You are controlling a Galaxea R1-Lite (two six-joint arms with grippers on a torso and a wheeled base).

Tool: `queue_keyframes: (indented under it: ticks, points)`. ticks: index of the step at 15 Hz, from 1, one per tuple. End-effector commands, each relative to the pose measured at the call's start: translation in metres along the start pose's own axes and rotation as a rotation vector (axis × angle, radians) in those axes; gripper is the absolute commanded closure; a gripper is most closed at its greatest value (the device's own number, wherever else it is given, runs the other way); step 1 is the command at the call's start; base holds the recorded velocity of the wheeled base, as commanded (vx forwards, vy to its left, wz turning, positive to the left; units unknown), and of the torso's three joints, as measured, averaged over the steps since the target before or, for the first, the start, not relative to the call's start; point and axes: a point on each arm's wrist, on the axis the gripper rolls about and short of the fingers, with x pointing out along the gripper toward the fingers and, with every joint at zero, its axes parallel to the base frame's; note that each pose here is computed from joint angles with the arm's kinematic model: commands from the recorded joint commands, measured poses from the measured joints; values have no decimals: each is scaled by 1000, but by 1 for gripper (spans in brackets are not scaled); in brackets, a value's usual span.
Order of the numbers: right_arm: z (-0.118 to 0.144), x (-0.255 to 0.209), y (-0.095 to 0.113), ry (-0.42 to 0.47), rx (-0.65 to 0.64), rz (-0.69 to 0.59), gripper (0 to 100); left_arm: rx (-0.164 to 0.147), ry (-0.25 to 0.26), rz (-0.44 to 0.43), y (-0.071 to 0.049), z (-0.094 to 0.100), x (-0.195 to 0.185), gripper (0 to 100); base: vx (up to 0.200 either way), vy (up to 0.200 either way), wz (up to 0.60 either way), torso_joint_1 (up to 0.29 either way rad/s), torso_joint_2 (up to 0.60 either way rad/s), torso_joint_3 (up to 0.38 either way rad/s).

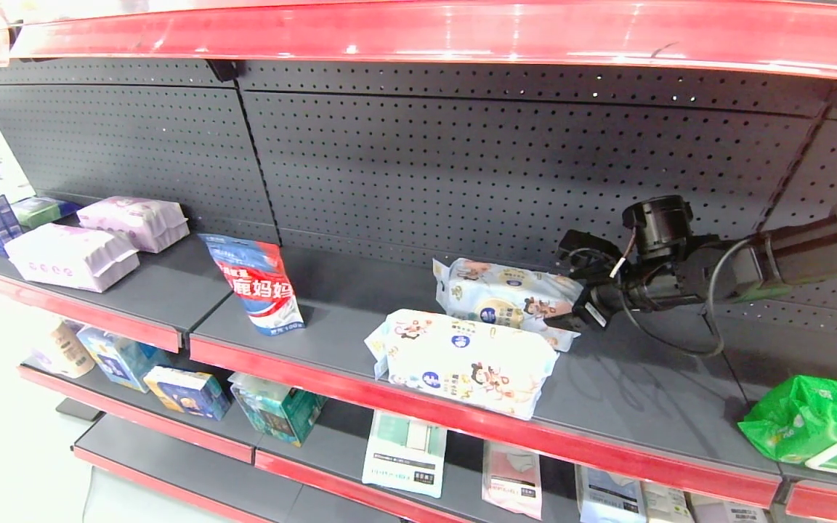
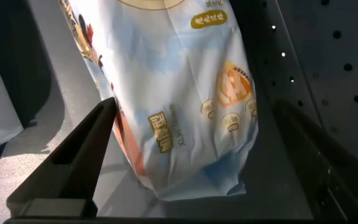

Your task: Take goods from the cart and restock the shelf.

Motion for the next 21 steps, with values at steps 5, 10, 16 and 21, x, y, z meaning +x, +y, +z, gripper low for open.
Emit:
queue_keyframes:
  ticks: [5, 10, 16, 21]
  points:
    - [3, 0, 3, -5, -10, 9, 0, 0, 1, 1, 0, 0, 0, 0, 0, 0, 0, 0, 0, 0]
    - [5, 2, 8, -8, -18, 21, 100, 0, 1, 1, 0, 0, 0, 0, 0, 0, 0, 0, 0, 0]
    - [11, -4, 13, -26, -28, 31, 100, 0, 1, 1, 0, 0, 0, 0, 0, 0, 0, 0, 0, 0]
    - [20, -3, 22, -53, -48, 62, 100, 0, 1, 1, 0, 0, 0, 0, 0, 0, 0, 0, 0, 0]
